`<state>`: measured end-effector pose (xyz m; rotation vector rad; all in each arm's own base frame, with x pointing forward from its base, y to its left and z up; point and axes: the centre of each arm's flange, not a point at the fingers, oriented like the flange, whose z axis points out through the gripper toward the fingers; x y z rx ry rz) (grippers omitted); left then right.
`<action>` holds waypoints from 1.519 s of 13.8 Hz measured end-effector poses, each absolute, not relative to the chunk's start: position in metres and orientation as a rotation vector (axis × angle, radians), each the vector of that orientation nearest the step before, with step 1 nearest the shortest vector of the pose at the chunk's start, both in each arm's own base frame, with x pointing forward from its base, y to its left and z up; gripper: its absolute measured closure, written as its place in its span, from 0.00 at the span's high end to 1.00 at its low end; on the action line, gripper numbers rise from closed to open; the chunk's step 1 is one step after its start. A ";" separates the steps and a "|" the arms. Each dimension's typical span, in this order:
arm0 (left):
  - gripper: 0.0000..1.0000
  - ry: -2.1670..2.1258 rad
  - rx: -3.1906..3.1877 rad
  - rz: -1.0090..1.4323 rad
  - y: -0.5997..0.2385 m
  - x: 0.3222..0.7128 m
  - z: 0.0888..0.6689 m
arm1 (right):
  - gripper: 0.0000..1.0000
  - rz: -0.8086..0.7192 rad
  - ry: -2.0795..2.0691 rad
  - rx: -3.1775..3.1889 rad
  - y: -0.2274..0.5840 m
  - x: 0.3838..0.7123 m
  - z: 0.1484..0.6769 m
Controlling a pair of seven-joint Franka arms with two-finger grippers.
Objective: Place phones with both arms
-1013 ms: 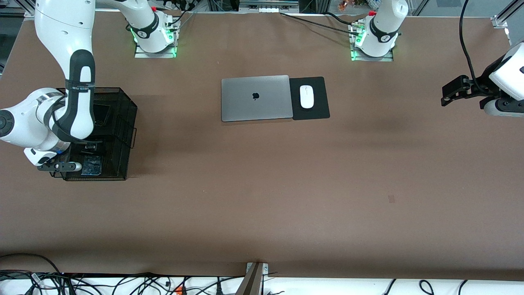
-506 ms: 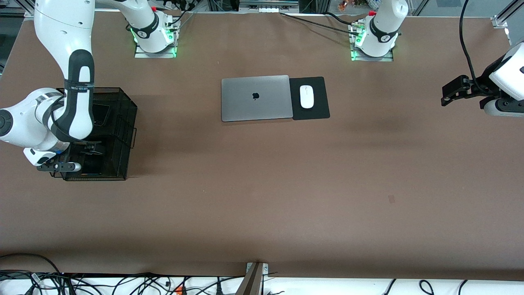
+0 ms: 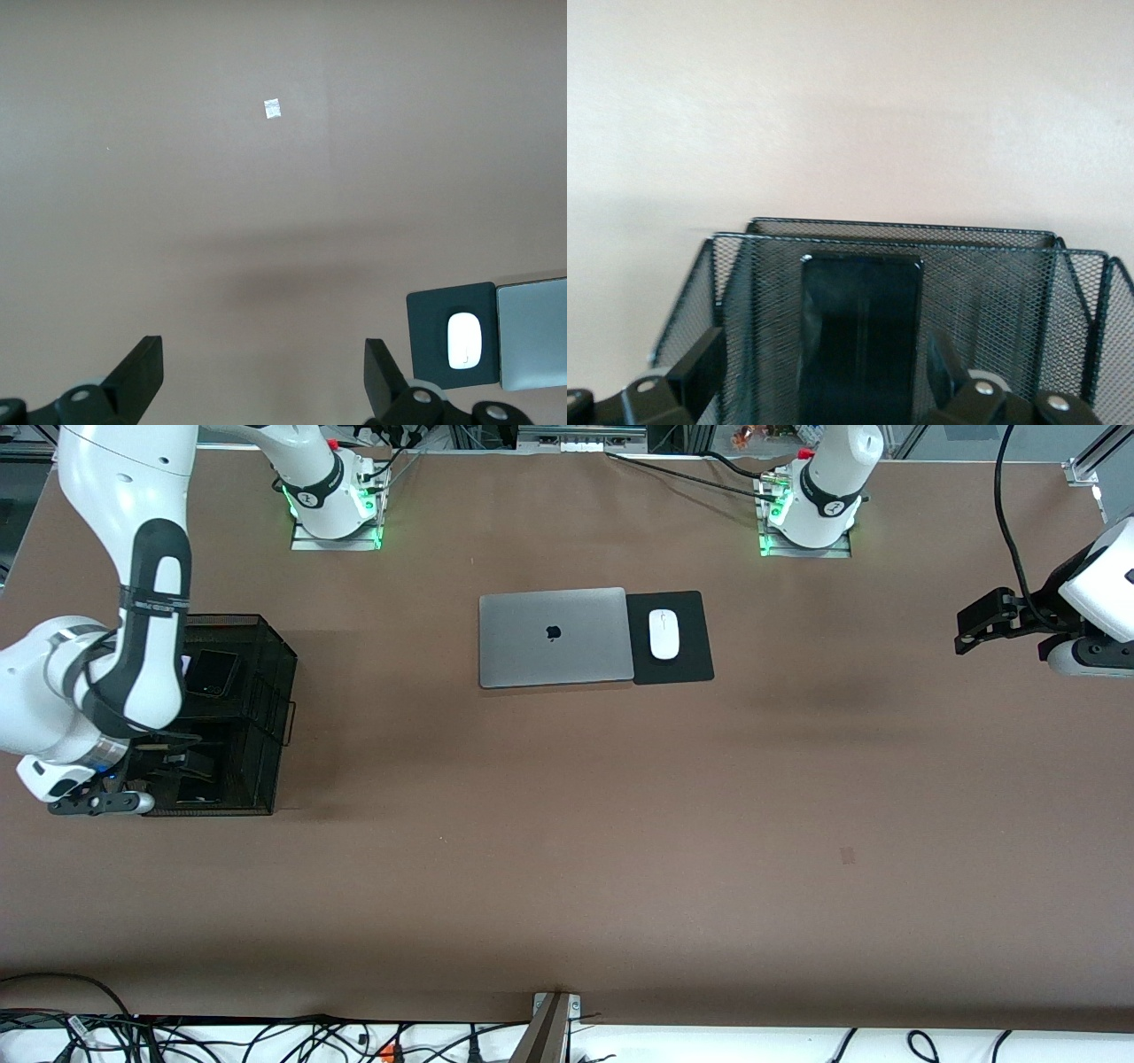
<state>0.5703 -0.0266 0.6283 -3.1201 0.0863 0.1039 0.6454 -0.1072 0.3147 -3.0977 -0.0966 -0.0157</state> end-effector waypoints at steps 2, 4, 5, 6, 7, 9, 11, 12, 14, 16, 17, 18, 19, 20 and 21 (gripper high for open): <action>1.00 0.086 -3.120 0.104 -0.026 0.570 0.628 | 1.00 0.019 -0.121 -3.074 -0.110 0.654 0.336; 1.00 0.085 -3.120 0.104 -0.026 0.570 0.628 | 1.00 0.059 -0.129 -3.051 -0.106 0.660 0.353; 1.00 0.085 -3.120 0.104 -0.026 0.570 0.628 | 1.00 0.092 -0.112 -3.033 -0.101 0.661 0.361; 1.00 0.084 -3.120 0.104 -0.026 0.570 0.628 | 1.00 0.131 -0.079 -3.015 -0.096 0.662 0.370; 1.00 0.085 -3.120 0.104 -0.026 0.570 0.628 | 1.00 0.174 -0.036 -2.998 -0.090 0.663 0.381; 1.00 0.084 -3.120 0.104 -0.026 0.570 0.628 | 1.00 0.270 0.063 -2.962 -0.072 0.664 0.409; 1.00 0.084 -3.120 0.104 -0.026 0.570 0.628 | 1.00 0.364 0.171 -2.935 -0.053 0.662 0.438; 1.00 0.084 -3.120 0.104 -0.026 0.570 0.628 | 1.00 0.409 0.221 -2.923 -0.044 0.659 0.451; 1.00 0.084 -3.120 0.104 -0.026 0.570 0.628 | 1.00 0.482 0.307 -2.905 -0.026 0.654 0.480; 1.00 0.083 -3.120 0.105 -0.026 0.570 0.628 | 1.00 0.531 0.375 -2.894 -0.009 0.647 0.507; 1.00 0.083 -3.120 0.105 -0.026 0.570 0.628 | 1.00 0.541 0.395 -2.891 -0.002 0.643 0.519; 1.00 0.083 -3.120 0.105 -0.026 0.570 0.628 | 1.00 0.541 0.407 -2.890 0.005 0.641 0.528; 1.00 0.083 -3.120 0.105 -0.026 0.570 0.628 | 1.00 0.535 0.407 -2.891 0.013 0.638 0.536; 1.00 0.083 -3.120 0.105 -0.026 0.570 0.628 | 1.00 0.530 0.402 -2.892 0.021 0.636 0.542; 1.00 0.083 -3.120 0.105 -0.026 0.570 0.628 | 1.00 0.527 0.396 -2.894 0.027 0.635 0.544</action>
